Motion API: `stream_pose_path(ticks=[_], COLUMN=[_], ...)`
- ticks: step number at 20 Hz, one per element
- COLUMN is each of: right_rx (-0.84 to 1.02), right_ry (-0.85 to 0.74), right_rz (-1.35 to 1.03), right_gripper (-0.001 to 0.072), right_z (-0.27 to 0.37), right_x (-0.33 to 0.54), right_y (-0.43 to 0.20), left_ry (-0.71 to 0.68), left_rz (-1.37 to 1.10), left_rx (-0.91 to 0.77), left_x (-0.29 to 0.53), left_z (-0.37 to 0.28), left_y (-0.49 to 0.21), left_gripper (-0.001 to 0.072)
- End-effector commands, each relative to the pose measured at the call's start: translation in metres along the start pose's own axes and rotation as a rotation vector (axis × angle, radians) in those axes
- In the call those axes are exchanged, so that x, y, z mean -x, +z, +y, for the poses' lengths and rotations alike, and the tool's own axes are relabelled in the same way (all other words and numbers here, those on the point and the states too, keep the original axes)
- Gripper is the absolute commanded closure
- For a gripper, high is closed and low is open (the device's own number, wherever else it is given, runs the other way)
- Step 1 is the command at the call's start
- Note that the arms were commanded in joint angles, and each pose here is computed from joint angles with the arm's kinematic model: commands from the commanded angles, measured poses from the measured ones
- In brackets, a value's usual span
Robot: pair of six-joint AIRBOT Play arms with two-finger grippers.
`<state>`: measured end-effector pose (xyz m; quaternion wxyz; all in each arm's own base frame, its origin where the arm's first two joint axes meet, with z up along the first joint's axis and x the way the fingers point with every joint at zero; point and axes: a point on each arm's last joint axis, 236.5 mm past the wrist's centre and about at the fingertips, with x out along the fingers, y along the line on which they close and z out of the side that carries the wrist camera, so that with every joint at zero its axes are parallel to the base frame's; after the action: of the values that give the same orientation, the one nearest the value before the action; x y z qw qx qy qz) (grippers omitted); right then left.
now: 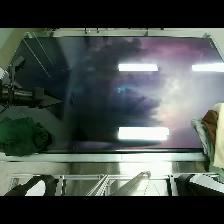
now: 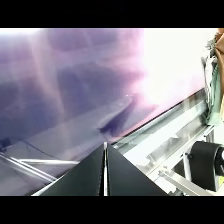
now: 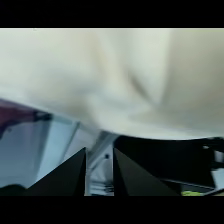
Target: Fold the shirts.
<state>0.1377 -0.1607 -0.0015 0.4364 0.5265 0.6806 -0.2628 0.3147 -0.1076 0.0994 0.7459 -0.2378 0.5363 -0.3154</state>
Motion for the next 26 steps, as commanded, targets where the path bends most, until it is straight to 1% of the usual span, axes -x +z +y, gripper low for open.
stream_pose_path(ticks=[1, 3, 4, 5, 6, 7, 10, 12, 14, 17, 19, 22, 26], right_rx=[0.130, 0.321, 0.423, 0.544, 0.678, 0.800, 1.179, 1.391, 1.576, 1.716, 1.725, 1.717, 1.704], right_ry=[0.407, 0.535, 0.590, 0.648, 0.697, 0.736, 0.759, 0.740, 0.686, 0.601, 0.588, 0.587, 0.596], right_rz=[0.060, 0.064, 0.041, -0.004, -0.072, -0.149, -0.374, -0.425, -0.452, -0.471, -0.506, -0.520, -0.507], right_gripper=[0.0506, 0.0509, 0.0534, 0.0690, 0.0692, 0.0693, 0.0693, 0.0693, 0.0693, 0.0693, 0.0693, 0.0692, 0.0692], right_z=[0.097, 0.140, 0.164, 0.192, 0.221, 0.250, 0.315, 0.335, 0.336, 0.312, 0.298, 0.293, 0.294], right_x=[0.026, 0.040, 0.046, 0.051, 0.056, 0.058, 0.047, 0.024, -0.013, -0.081, -0.110, -0.117, -0.118], right_y=[-0.030, -0.057, -0.070, -0.084, -0.100, -0.115, -0.175, -0.229, -0.271, -0.302, -0.302, -0.299, -0.300], left_ry=[-0.001, -0.009, -0.036, -0.068, -0.082, -0.067, -0.059, -0.041, -0.028, -0.033, -0.024, -0.026, -0.044], left_rz=[-0.002, -0.007, -0.022, -0.051, -0.078, -0.094, -0.096, -0.134, -0.157, -0.135, -0.156, -0.207, -0.225], left_rx=[-0.006, -0.019, -0.031, -0.044, -0.047, -0.047, -0.065, -0.117, -0.148, -0.233, -0.265, -0.333, -0.311], left_x=[0.000, 0.000, 0.000, 0.001, 0.002, 0.002, 0.002, 0.003, -0.008, -0.042, -0.061, -0.072, -0.072], left_z=[0.000, -0.003, -0.009, -0.017, -0.020, -0.017, -0.016, -0.023, -0.031, -0.043, -0.045, -0.055, -0.060], left_y=[0.001, 0.001, 0.005, 0.012, 0.018, 0.022, 0.021, 0.014, -0.007, -0.062, -0.083, -0.102, -0.114], left_gripper=[0.0692, 0.0693, 0.0693, 0.0693, 0.0693, 0.0693, 0.0694, 0.0695, 0.0695, 0.0694, 0.0694, 0.0694, 0.0695])
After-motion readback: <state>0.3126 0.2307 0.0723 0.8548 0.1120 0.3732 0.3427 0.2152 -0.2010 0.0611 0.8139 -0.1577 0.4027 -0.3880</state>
